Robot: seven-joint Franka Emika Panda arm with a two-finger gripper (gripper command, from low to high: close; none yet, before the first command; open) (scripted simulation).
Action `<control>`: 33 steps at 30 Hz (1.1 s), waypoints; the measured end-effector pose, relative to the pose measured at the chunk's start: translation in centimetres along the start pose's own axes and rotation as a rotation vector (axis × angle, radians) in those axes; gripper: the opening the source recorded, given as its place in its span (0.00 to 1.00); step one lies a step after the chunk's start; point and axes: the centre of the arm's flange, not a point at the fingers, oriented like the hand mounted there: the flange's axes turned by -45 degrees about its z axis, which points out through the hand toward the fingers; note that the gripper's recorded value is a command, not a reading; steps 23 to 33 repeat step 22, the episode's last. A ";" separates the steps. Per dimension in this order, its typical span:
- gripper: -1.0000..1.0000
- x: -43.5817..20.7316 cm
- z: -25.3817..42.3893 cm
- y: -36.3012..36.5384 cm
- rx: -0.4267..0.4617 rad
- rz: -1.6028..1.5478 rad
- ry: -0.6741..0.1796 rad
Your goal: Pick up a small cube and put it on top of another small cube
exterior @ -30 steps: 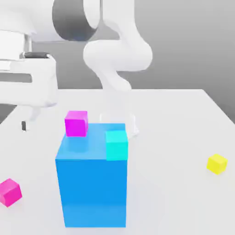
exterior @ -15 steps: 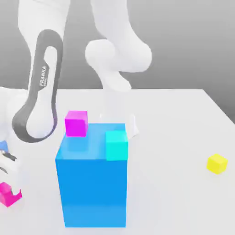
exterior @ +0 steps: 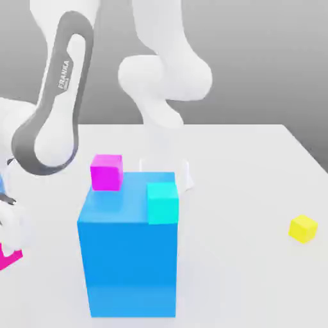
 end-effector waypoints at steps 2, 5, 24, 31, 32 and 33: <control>0.00 1.7 -4.1 -5.7 0.075 -0.076 0.047; 0.00 0.4 -8.5 -14.7 0.130 -0.236 0.014; 1.00 -11.9 -11.8 -25.8 -0.068 -0.552 -0.163; 1.00 -11.9 -11.8 -25.8 -0.068 -0.552 -0.163; 1.00 -11.9 -11.8 -25.8 -0.068 -0.552 -0.163; 1.00 -11.9 -11.8 -25.8 -0.068 -0.552 -0.163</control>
